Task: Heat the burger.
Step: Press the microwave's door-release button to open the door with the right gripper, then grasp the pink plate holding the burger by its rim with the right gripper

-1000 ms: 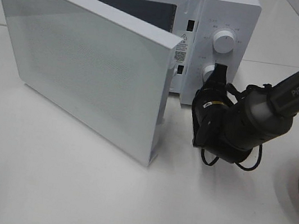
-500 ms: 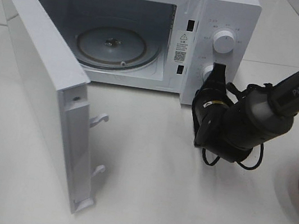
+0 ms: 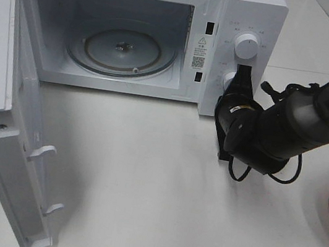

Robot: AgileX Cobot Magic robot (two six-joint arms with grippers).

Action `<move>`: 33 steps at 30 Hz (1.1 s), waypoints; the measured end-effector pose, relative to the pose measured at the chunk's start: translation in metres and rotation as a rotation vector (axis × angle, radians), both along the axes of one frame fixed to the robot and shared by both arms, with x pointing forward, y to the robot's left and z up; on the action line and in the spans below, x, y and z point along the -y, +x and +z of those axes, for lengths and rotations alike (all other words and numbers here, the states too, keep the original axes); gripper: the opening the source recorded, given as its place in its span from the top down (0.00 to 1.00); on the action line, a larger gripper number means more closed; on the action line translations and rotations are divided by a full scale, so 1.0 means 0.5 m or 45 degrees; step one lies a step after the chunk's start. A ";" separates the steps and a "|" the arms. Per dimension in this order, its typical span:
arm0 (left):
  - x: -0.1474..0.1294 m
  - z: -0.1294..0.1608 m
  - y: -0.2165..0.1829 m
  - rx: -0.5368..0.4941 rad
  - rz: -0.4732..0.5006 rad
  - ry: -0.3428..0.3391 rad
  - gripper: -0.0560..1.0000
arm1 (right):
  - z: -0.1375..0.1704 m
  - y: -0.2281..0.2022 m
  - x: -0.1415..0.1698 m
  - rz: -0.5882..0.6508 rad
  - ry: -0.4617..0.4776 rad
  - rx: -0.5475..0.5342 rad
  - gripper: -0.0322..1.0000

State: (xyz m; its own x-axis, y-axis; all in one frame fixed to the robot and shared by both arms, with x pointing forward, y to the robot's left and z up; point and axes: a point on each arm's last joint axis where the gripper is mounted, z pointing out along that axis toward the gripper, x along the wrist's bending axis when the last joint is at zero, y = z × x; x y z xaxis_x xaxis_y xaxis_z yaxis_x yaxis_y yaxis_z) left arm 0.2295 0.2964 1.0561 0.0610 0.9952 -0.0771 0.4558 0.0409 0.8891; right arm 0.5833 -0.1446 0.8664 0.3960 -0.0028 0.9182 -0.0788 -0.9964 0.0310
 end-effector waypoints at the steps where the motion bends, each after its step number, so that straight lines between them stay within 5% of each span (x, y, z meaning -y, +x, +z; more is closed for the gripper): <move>1: 0.000 0.000 0.000 0.000 0.000 0.000 0.02 | 0.001 -0.003 0.001 0.008 -0.010 -0.006 0.94; 16: 0.000 0.000 0.000 0.000 0.000 0.000 0.02 | 0.043 -0.056 0.012 0.278 -0.292 -0.168 0.94; 23: 0.000 0.000 0.000 0.000 0.000 0.000 0.02 | 0.072 -0.074 -0.002 0.647 -0.638 -0.253 0.94; 33: 0.000 0.000 0.000 0.000 0.000 0.000 0.02 | 0.096 -0.097 0.015 1.149 -0.948 -0.392 0.94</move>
